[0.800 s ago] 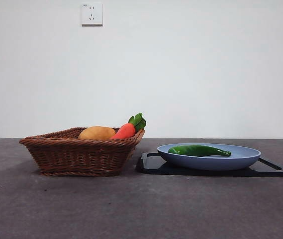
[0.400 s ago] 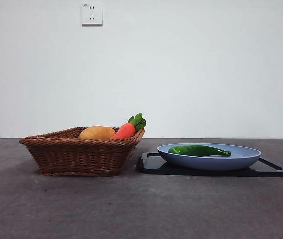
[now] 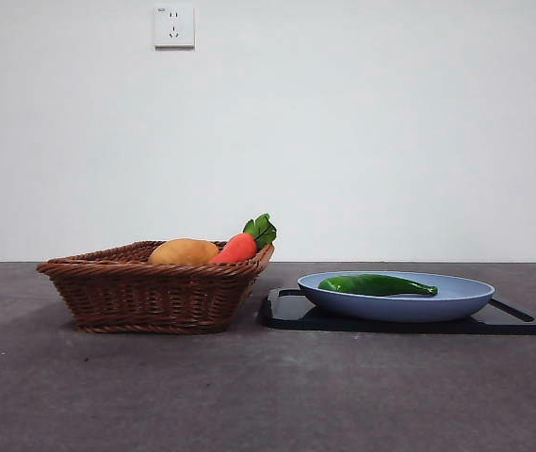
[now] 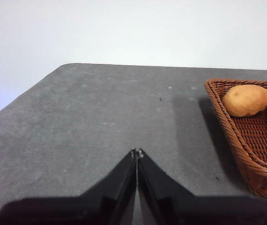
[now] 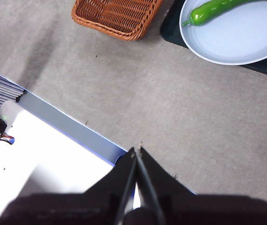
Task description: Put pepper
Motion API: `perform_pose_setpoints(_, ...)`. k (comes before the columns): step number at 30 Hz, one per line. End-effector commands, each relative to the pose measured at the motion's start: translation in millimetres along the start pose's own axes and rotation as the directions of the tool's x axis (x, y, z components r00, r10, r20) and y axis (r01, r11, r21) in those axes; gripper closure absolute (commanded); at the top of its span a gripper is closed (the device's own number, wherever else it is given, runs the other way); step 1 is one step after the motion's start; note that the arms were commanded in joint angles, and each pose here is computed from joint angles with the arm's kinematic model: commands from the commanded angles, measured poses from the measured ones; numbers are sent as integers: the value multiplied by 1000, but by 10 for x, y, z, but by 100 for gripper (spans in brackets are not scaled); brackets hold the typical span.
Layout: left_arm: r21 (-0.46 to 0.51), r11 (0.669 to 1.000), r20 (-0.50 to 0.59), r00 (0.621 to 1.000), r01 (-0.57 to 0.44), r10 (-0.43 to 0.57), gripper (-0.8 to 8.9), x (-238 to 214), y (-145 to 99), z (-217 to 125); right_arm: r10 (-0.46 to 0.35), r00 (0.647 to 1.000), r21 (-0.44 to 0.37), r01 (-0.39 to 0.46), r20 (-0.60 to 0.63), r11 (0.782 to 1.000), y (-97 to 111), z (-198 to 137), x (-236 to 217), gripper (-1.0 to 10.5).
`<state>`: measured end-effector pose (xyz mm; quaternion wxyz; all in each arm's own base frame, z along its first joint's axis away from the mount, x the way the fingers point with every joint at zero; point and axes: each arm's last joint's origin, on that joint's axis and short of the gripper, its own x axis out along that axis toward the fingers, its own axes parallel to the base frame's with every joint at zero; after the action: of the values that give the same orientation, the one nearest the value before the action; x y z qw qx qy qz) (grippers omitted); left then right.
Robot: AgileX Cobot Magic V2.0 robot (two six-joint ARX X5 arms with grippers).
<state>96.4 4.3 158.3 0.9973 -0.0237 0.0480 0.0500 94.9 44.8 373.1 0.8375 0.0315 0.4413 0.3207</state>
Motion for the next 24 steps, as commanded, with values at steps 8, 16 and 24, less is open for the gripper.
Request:
perform_pose_setpoints(8, -7, 1000, 6, 1000, -1, 1, 805, 7, 3, -21, -73, 958, -163, 122, 279, 979, 8, 56, -220, 936)
perform_pose_setpoints(16, -7, 1000, 6, 1000, -1, 1, 805, 7, 4, -20, -129, 742, -151, 297, 658, 943, -152, -186, -158, 936)
perform_pose_setpoints(24, -7, 1000, 6, 1000, -2, 2, 805, 7, 4, -20, -103, 596, -162, 374, 796, 913, -492, -665, 473, 936)
